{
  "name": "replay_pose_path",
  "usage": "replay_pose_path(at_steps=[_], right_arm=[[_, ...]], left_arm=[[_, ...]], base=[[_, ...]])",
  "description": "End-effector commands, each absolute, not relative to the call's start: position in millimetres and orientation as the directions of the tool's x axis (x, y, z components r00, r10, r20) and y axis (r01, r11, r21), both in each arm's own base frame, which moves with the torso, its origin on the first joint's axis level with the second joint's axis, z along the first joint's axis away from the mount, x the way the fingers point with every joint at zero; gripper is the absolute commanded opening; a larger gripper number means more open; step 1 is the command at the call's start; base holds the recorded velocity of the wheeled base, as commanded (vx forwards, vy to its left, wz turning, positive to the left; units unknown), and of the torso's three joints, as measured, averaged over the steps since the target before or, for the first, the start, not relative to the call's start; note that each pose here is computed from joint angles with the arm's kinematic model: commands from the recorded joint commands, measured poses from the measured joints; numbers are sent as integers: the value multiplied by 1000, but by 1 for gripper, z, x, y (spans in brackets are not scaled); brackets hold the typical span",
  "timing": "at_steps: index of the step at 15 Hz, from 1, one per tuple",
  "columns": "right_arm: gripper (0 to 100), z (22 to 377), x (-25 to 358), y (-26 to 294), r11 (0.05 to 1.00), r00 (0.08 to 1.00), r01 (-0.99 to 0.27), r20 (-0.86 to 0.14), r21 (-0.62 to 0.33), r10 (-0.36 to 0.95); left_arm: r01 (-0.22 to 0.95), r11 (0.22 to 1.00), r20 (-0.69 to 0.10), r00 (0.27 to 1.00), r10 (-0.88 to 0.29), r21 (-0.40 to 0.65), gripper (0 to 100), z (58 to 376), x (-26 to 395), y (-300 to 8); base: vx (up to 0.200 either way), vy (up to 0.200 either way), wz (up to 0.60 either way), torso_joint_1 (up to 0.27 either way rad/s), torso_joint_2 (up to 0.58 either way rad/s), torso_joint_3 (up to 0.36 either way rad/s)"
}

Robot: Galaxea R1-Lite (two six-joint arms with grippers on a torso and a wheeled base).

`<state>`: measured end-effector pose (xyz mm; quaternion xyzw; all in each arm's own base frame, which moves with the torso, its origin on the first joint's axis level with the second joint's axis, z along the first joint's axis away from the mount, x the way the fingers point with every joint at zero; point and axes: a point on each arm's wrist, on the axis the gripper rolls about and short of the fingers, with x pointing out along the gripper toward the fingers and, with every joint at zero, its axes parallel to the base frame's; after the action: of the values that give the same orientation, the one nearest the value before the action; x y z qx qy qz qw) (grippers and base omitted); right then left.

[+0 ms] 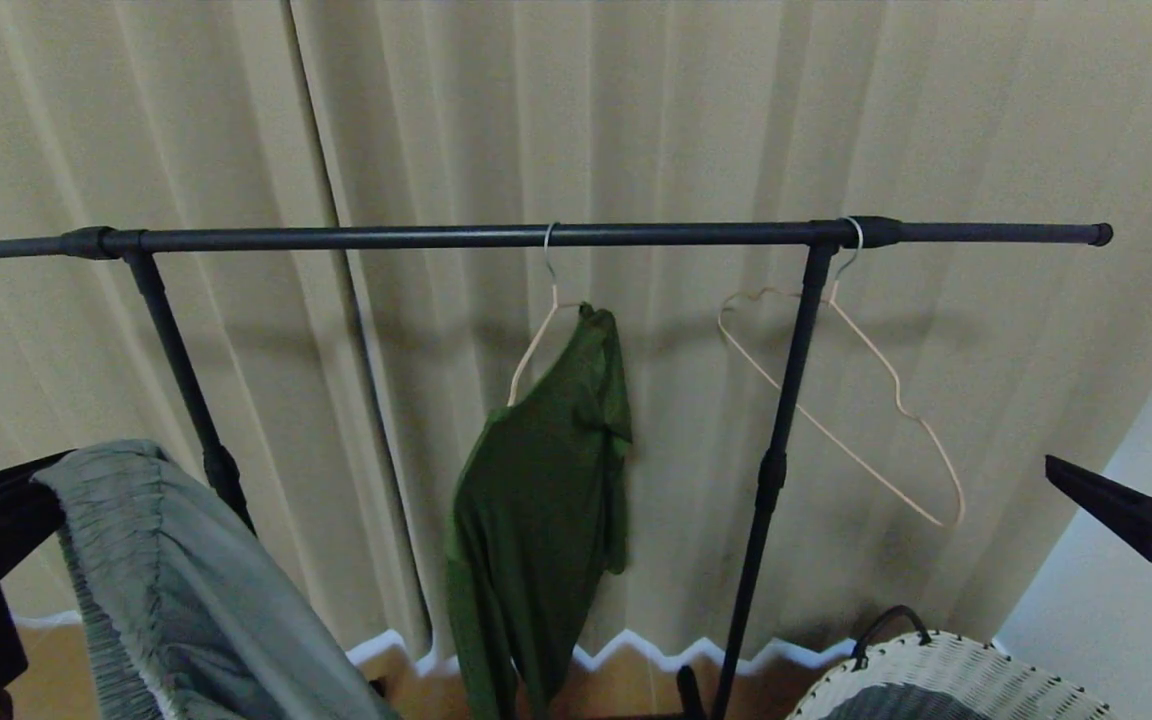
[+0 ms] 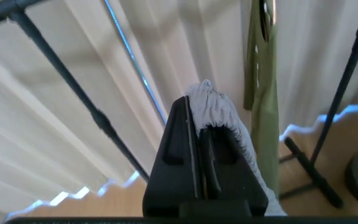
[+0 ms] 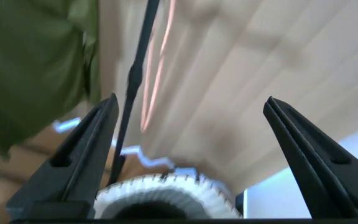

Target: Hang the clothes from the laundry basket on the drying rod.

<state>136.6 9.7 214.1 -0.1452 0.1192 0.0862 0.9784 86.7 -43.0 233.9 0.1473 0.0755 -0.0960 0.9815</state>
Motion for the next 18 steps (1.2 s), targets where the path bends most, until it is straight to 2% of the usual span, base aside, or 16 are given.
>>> replay_pose_path(at_steps=[1,3,9,14,18], right_arm=[[100,214,142,10,942,953,-208,-270,-262,135],[100,215,149,10,942,950,-211,-282,-260,135],[100,209,181,12,942,926,-227,-353,-246,131],[100,209,215,15,965,873,-224,-468,-137,136],[100,202,243,30,956,838,-269,-517,-112,175]], left_arm=[[211,938,-181,970,-165,276,0,233,87,-43],[214,935,-189,968,-164,283,0,230,87,-43],[208,935,-169,972,-164,287,0,218,85,-42],[211,933,-178,970,-164,291,0,211,80,-39],[207,935,-168,972,-163,289,0,212,78,-37]], base=[[200,0,0,-7,-7,12],[200,0,0,10,2,2],[0,0,0,0,0,0],[0,0,0,0,0,0],[0,0,0,0,0,0]])
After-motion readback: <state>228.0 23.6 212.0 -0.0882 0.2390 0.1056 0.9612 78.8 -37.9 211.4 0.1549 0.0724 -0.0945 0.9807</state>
